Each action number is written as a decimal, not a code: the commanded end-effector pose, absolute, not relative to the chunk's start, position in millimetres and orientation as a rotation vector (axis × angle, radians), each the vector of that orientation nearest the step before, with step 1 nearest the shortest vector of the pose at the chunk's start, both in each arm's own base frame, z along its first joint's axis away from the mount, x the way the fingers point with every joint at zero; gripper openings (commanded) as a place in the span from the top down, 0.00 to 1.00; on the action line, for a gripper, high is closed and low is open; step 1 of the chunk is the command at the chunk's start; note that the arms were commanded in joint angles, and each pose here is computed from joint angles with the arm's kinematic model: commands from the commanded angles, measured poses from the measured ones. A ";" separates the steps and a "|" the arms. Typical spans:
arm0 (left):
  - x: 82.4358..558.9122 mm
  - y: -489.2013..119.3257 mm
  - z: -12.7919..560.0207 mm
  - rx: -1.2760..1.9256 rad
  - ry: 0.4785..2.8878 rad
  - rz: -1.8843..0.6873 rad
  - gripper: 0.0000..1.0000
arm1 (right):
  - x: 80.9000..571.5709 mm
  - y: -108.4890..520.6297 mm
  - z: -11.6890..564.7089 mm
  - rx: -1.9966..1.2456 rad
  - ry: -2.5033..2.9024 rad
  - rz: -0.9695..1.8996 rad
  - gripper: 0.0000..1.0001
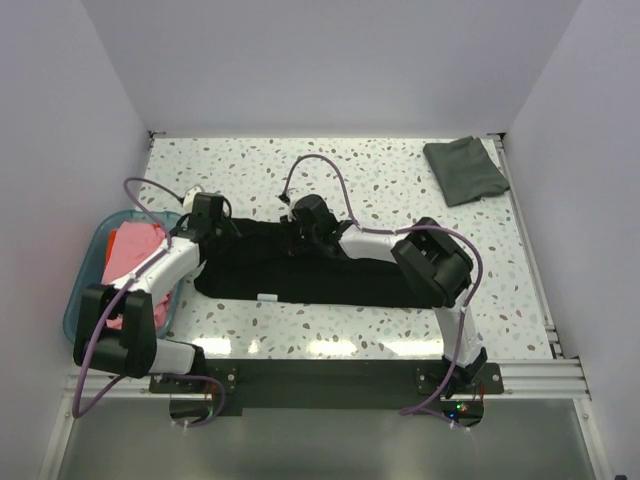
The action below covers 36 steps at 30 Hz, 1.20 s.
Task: Fold and stack the t-shirts
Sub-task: Fold the tshirt
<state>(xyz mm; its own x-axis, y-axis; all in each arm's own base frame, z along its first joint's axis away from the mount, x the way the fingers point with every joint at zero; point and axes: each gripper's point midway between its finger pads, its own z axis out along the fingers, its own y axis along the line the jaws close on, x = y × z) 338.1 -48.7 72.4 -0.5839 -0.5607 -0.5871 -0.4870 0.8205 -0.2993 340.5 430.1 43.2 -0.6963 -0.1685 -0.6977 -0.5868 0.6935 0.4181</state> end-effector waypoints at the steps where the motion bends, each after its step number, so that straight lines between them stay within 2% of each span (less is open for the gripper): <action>1: 346.9 -49.8 75.7 -0.787 2.257 -0.175 0.52 | 340.1 446.5 102.6 -0.573 2.094 0.961 0.92; 13: 347.9 -48.1 70.1 -0.810 2.264 -0.173 0.52 | 315.9 438.2 111.7 -0.567 2.057 1.008 0.94; 25: 345.8 -51.0 62.9 -0.804 2.285 -0.191 0.54 | 285.1 424.1 97.3 -0.591 2.085 1.019 0.93; 28: 345.5 -52.0 63.6 -0.797 2.285 -0.199 0.58 | 277.7 423.7 95.1 -0.612 2.086 1.025 0.89; 31: 344.6 -53.0 63.7 -0.787 2.288 -0.207 0.63 | 272.2 422.0 96.4 -0.632 2.080 1.020 0.80; 32: 343.2 -53.4 63.6 -0.786 2.290 -0.209 0.64 | 272.1 420.3 97.2 -0.636 2.076 1.012 0.73; 36: 340.9 -57.0 64.5 -0.761 2.291 -0.230 0.70 | 271.3 410.8 104.6 -0.651 2.077 0.959 0.61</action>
